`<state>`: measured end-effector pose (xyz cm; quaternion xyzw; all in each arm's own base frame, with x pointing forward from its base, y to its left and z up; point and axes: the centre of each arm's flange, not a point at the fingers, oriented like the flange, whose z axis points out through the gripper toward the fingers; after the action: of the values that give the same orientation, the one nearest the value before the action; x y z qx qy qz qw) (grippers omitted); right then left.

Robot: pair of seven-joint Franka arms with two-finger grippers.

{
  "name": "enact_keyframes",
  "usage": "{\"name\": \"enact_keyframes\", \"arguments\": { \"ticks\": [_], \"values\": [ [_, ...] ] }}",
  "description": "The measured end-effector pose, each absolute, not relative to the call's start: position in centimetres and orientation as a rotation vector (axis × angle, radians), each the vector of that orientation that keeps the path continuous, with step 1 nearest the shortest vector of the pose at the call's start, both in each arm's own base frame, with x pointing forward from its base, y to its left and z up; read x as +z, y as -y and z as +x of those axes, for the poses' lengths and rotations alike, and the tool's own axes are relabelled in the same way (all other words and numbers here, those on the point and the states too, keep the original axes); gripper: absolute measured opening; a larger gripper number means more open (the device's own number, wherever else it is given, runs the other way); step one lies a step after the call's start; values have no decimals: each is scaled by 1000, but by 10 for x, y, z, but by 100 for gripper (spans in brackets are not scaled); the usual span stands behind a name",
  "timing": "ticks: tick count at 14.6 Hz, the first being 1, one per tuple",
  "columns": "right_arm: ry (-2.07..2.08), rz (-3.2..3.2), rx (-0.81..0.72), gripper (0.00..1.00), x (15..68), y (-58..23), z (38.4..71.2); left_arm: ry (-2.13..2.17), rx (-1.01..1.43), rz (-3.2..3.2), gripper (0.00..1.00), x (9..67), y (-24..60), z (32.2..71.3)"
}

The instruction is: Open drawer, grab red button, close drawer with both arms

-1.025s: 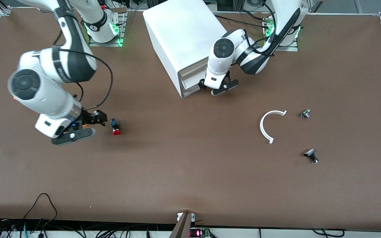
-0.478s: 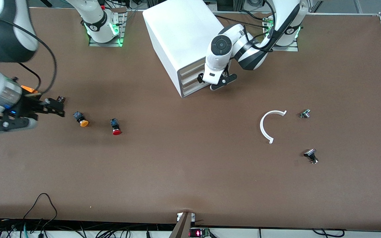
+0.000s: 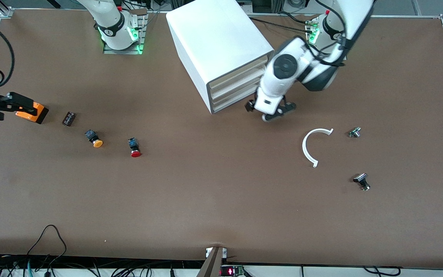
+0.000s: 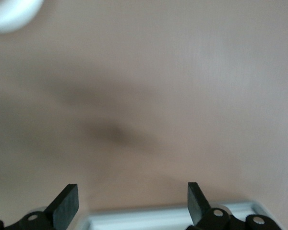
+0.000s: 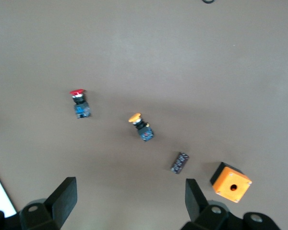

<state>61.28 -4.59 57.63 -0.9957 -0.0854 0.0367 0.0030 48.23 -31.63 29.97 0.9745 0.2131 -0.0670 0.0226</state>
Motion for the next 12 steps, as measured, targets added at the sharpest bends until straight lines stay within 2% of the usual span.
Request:
{"name": "enact_keyframes", "arguments": {
  "ticks": [3, 6, 9, 12],
  "values": [
    [313, -3117, 119, 100, 575, 52, 613, -488, -166, 3064, 100, 335, 256, 528],
    [359, -3110, 135, 100, 574, 39, 613, -386, -169, 3109, 100, 389, 196, 556],
    [461, -3101, 174, 100, 573, 31, 610, -358, -149, 3136, 100, 458, 140, 567],
    [468, -3118, 175, 100, 575, 27, 611, -278, -88, 3152, 100, 520, 103, 561]
  ]
}}
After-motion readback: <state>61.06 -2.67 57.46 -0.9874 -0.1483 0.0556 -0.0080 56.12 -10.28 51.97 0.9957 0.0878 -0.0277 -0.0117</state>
